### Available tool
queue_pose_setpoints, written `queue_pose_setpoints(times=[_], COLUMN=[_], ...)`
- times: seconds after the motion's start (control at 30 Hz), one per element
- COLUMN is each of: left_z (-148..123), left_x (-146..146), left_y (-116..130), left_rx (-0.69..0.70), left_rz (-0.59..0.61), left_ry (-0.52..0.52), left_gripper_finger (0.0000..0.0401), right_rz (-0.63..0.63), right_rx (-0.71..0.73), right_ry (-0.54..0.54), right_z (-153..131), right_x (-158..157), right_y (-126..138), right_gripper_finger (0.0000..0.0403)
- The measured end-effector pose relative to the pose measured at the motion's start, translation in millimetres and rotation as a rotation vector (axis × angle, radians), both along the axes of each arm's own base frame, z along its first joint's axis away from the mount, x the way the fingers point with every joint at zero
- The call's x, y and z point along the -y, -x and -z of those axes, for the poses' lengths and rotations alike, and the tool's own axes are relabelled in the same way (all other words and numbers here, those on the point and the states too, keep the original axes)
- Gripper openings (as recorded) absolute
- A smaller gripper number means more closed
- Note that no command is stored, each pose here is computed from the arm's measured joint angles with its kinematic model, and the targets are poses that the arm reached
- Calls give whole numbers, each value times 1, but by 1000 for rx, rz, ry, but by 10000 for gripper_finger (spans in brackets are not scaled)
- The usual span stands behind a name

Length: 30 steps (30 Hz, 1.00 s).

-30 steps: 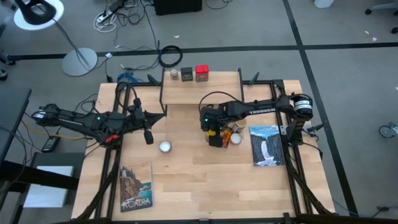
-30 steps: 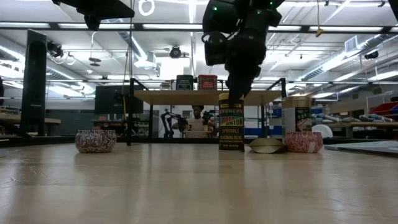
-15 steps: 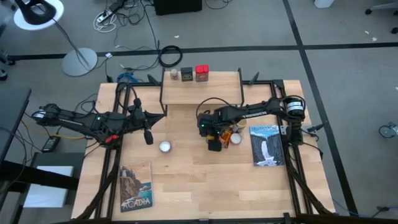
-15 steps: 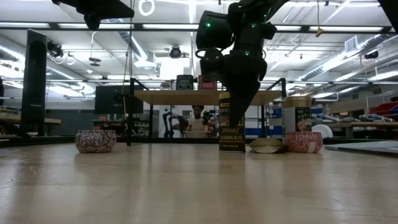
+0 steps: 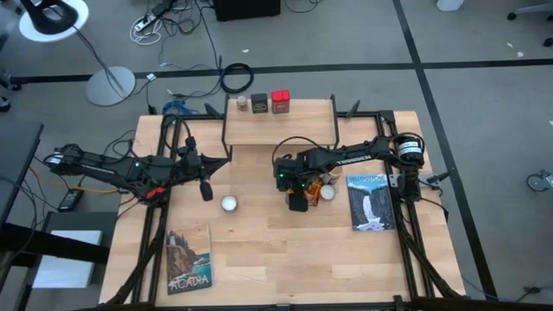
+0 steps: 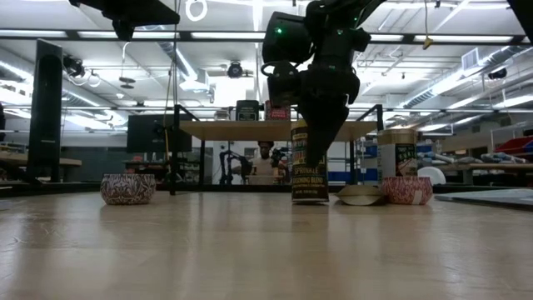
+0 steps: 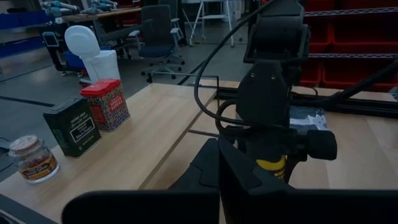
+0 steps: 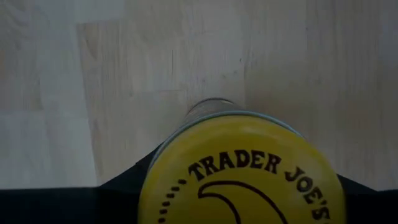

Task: Shelf spices
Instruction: Put the yellow seasoning bottle on the shelf

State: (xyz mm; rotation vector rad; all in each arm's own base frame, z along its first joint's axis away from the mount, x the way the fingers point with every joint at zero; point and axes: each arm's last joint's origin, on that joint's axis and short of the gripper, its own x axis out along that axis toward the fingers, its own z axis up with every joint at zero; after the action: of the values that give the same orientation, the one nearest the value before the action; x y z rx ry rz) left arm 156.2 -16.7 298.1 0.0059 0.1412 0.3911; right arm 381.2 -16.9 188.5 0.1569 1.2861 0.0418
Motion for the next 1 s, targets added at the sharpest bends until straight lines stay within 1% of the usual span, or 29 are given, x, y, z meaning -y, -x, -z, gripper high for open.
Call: queue_pose_setpoints(times=[0.17, 0.23, 0.3, 0.5, 0.67, 0.77, 0.87, 1.0], left_z=[0, 0, 0, 0, 1, 1, 1, 1], left_x=[0, 0, 0, 0, 0, 0, 0, 0], left_y=[0, 0, 0, 0, 0, 0, 0, 0], left_rx=[-1, -1, -1, -2, -6, -7, -7, -8], left_rz=[0, 0, 0, 0, 0, 0, 0, 0], left_ry=[0, 0, 0, 0, -1, -2, -2, -2], left_gripper_finger=[1, 1, 1, 1, 1, 1, 1, 1], right_rz=[-1, -12, -24, -63, -71, -62, -39, 1], right_rx=[-12, -2, 11, 69, 104, 122, 148, 162], right_ry=[1, 12, 47, 137, 227, 281, 294, 312], right_z=[-4, -10, -21, -61, -103, -128, -151, -172], right_x=[0, -2, -3, -9, -6, 1, 14, 35], right_y=[0, -3, -6, -16, -18, -16, -12, -5], right_gripper_finger=[207, 207, 207, 207, 207, 207, 207, 208])
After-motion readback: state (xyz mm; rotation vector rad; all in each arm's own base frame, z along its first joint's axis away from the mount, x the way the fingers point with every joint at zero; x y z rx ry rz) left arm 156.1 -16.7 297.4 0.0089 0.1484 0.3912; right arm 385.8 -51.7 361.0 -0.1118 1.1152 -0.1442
